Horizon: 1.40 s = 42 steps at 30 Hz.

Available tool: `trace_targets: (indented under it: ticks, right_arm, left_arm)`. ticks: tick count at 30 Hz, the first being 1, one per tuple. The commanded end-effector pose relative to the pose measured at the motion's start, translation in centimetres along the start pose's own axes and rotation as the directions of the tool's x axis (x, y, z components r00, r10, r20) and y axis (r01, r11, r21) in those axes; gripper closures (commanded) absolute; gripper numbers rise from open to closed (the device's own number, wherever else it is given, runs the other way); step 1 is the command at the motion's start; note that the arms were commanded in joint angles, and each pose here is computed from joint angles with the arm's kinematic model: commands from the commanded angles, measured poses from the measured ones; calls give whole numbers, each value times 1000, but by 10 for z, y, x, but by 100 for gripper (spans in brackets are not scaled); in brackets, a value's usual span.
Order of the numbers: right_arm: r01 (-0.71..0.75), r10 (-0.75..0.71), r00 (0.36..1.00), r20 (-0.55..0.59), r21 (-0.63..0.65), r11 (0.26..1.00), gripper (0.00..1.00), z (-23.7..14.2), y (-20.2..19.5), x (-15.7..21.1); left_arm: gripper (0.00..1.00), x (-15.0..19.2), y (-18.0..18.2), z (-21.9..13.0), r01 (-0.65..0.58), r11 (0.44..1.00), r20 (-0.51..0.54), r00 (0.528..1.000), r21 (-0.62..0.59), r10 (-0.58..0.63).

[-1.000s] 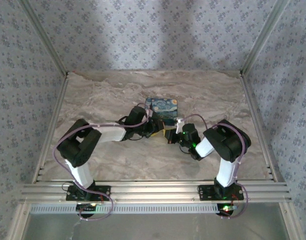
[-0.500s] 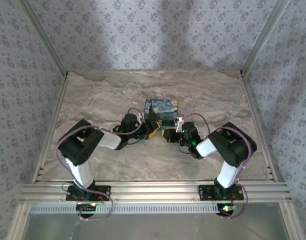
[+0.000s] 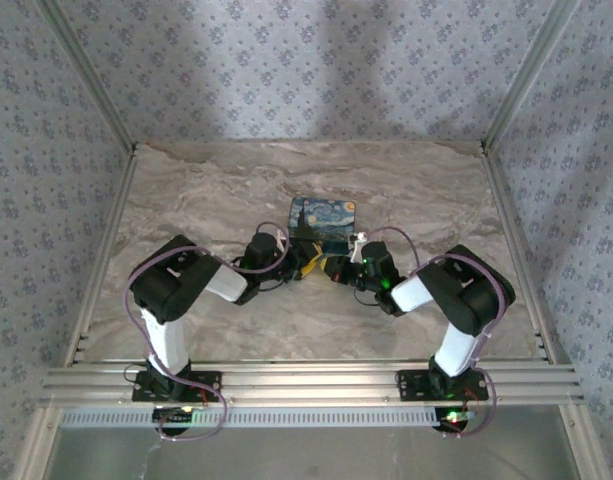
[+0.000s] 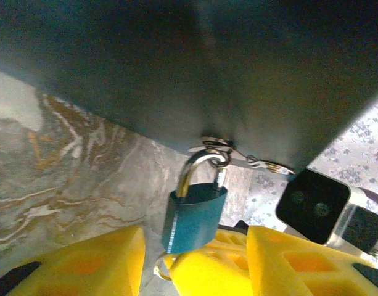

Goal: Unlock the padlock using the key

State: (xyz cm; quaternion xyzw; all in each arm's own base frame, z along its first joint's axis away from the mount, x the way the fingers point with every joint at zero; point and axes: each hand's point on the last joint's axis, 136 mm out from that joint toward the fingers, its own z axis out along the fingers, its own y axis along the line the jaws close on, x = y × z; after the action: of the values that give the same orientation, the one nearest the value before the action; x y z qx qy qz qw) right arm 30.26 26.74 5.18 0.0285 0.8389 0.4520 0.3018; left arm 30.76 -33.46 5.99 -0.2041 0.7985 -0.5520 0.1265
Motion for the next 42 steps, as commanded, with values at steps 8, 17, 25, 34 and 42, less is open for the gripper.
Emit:
trace_targets:
  ticks: [8,17,25,34,42]
  right_arm:
    - [-23,25,999,25,-60,998,100,1,26,-16]
    - [-49,51,998,23,-62,997,100,2,27,-16]
    - [-74,76,997,27,-70,995,100,3,30,-19]
    - [-119,123,992,34,-104,987,100,1,36,-24]
    - [-110,114,993,41,-100,989,92,-5,37,-25]
  left_arm:
    - [59,-2,-1,8,32,999,17,999,25,-32]
    - [63,-5,-5,10,37,999,34,999,40,-38]
    - [66,-6,-14,14,36,997,27,999,62,-37]
    - [76,-6,-11,15,42,998,29,999,56,-44]
    - [94,-8,-10,10,39,998,56,998,54,-42]
